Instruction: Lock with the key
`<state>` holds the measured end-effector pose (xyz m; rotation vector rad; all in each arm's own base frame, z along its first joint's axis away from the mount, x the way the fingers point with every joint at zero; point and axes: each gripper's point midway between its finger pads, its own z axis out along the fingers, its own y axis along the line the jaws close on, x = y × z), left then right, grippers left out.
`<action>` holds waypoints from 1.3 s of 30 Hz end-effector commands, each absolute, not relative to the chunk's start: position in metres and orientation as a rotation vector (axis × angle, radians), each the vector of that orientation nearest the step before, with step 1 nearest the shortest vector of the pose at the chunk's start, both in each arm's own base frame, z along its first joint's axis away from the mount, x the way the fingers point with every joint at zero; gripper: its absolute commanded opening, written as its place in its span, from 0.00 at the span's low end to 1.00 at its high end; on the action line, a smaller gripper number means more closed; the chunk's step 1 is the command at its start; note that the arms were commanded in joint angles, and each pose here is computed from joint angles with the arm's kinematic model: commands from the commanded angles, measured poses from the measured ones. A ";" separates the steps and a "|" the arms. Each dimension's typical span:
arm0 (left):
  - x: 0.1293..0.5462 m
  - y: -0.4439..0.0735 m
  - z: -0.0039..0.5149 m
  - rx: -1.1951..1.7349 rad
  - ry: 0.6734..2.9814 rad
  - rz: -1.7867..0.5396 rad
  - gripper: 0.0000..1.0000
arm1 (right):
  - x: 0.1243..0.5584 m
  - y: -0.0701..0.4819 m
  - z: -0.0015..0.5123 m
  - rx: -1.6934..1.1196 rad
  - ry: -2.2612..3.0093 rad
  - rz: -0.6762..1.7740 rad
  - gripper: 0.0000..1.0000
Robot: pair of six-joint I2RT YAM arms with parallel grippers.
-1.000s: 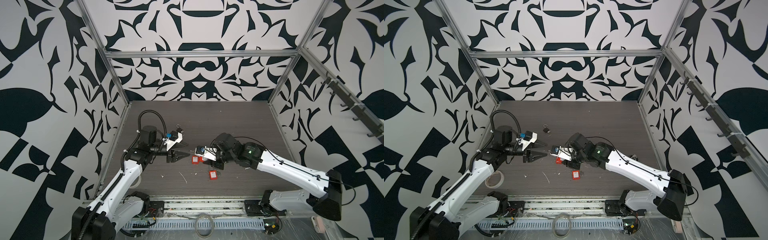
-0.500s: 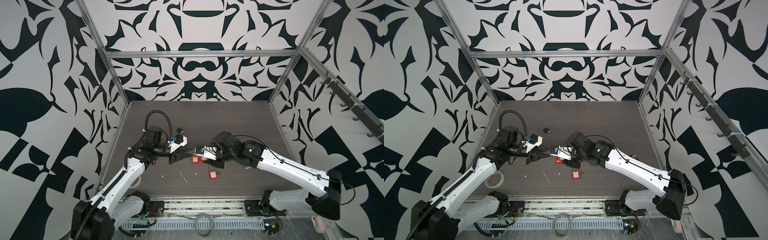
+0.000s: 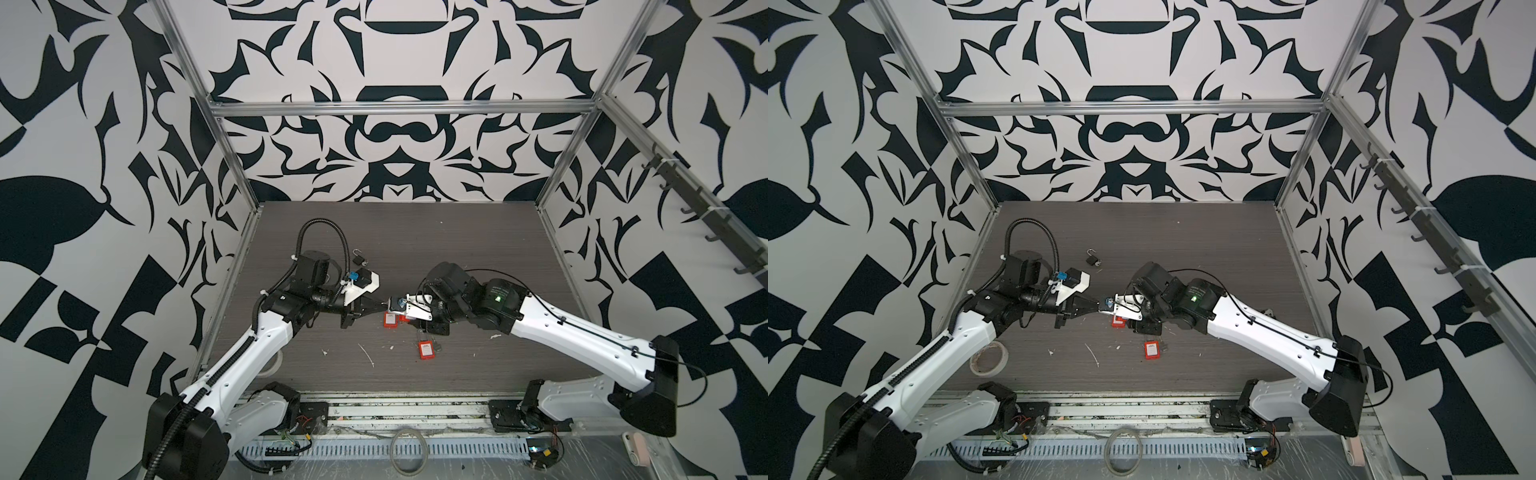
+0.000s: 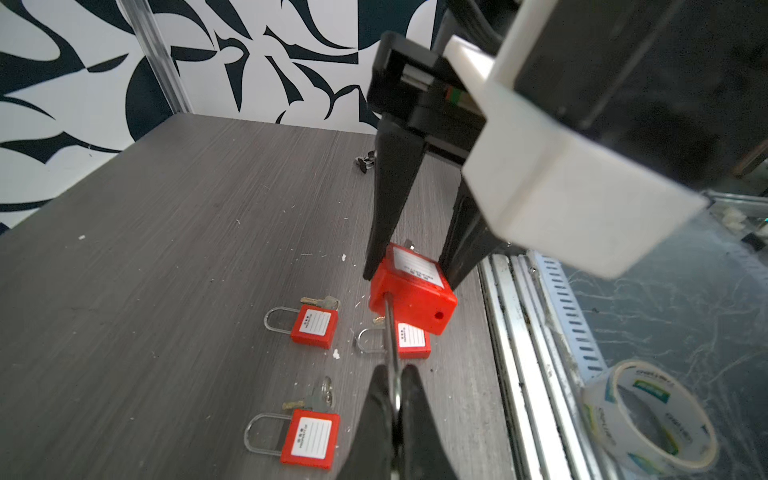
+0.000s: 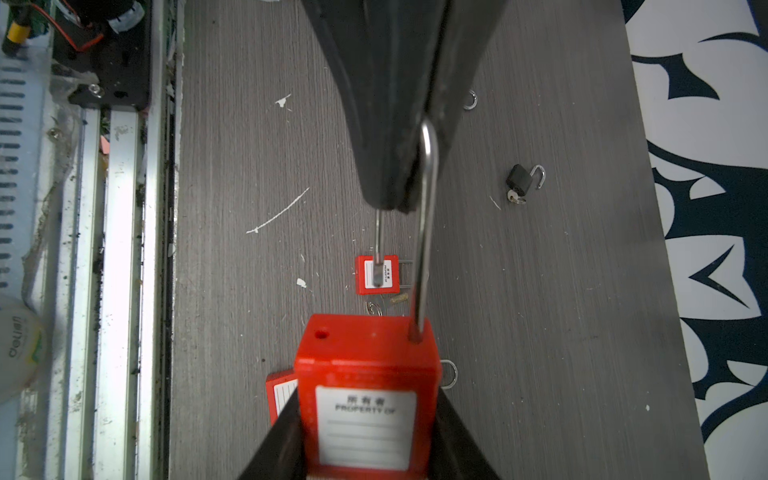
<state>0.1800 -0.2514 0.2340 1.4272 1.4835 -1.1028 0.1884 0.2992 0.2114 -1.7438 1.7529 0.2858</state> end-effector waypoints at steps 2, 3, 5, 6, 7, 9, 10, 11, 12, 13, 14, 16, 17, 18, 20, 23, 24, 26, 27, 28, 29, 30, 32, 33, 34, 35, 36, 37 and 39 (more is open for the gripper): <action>0.172 -0.256 0.241 1.428 1.488 -1.196 0.00 | 0.211 0.303 0.247 -1.647 1.661 0.190 0.41; 0.173 -0.257 0.242 1.423 1.489 -1.200 0.00 | 0.212 0.302 0.249 -1.646 1.655 0.181 0.45; 0.174 -0.258 0.242 1.409 1.492 -1.209 0.00 | 0.210 0.300 0.251 -1.650 1.646 0.176 0.48; 0.174 -0.259 0.244 1.400 1.482 -1.217 0.00 | 0.209 0.299 0.251 -1.652 1.642 0.174 0.50; 0.175 -0.259 0.246 1.388 1.474 -1.225 0.00 | 0.207 0.297 0.252 -1.654 1.646 0.181 0.59; 0.176 -0.261 0.250 1.366 1.453 -1.237 0.00 | 0.203 0.293 0.253 -1.640 1.664 0.201 0.94; 0.177 -0.261 0.252 1.356 1.441 -1.243 0.00 | 0.199 0.291 0.252 -1.639 1.680 0.217 0.94; 0.177 -0.262 0.253 1.347 1.435 -1.249 0.00 | 0.194 0.289 0.252 -1.649 1.691 0.240 0.97; 0.176 -0.263 0.254 1.347 1.428 -1.257 0.00 | 0.190 0.286 0.252 -1.655 1.703 0.255 0.99; 0.175 -0.263 0.254 1.349 1.425 -1.265 0.00 | 0.186 0.284 0.253 -1.653 1.717 0.270 0.99; 0.174 -0.264 0.253 1.354 1.423 -1.269 0.00 | 0.183 0.280 0.253 -1.661 1.729 0.273 0.99; 0.169 -0.266 0.253 1.370 1.409 -1.276 0.00 | 0.180 0.274 0.252 -1.659 1.746 0.262 0.99; 0.167 -0.267 0.253 1.379 1.399 -1.278 0.00 | 0.179 0.271 0.252 -1.659 1.750 0.260 0.97; 0.164 -0.269 0.253 1.386 1.389 -1.281 0.00 | 0.178 0.270 0.252 -1.663 1.752 0.258 0.95; 0.161 -0.271 0.252 1.398 1.367 -1.282 0.00 | 0.177 0.270 0.250 -1.673 1.763 0.268 0.89; 0.157 -0.275 0.252 1.408 1.344 -1.289 0.00 | 0.171 0.273 0.246 -1.706 1.782 0.313 0.81; 0.156 -0.276 0.252 1.412 1.341 -1.292 0.00 | 0.171 0.274 0.246 -1.709 1.786 0.314 0.79; 0.154 -0.278 0.251 1.421 1.339 -1.297 0.00 | 0.172 0.274 0.242 -1.726 1.798 0.304 0.72; 0.152 -0.279 0.250 1.425 1.336 -1.301 0.00 | 0.172 0.274 0.240 -1.732 1.802 0.301 0.69; 0.151 -0.279 0.250 1.429 1.333 -1.303 0.00 | 0.171 0.274 0.239 -1.739 1.807 0.306 0.65; 0.150 -0.280 0.250 1.433 1.327 -1.301 0.00 | 0.170 0.274 0.238 -1.743 1.808 0.313 0.63; 0.149 -0.280 0.250 1.434 1.323 -1.299 0.00 | 0.169 0.275 0.237 -1.749 1.809 0.321 0.59; 0.148 -0.280 0.249 1.435 1.315 -1.292 0.00 | 0.165 0.276 0.236 -1.758 1.813 0.346 0.55; 0.148 -0.280 0.250 1.434 1.313 -1.290 0.00 | 0.164 0.276 0.236 -1.760 1.817 0.354 0.52; 0.147 -0.281 0.250 1.437 1.309 -1.292 0.00 | 0.162 0.276 0.236 -1.766 1.818 0.365 0.48; 0.146 -0.281 0.251 1.437 1.308 -1.292 0.00 | 0.160 0.276 0.236 -1.771 1.818 0.378 0.45; 0.146 -0.281 0.251 1.438 1.305 -1.294 0.00 | 0.158 0.276 0.236 -1.775 1.817 0.388 0.44; 0.145 -0.281 0.251 1.439 1.305 -1.293 0.00 | 0.157 0.276 0.236 -1.778 1.816 0.397 0.42; 0.145 -0.281 0.251 1.441 1.301 -1.294 0.00 | 0.154 0.277 0.236 -1.783 1.812 0.416 0.38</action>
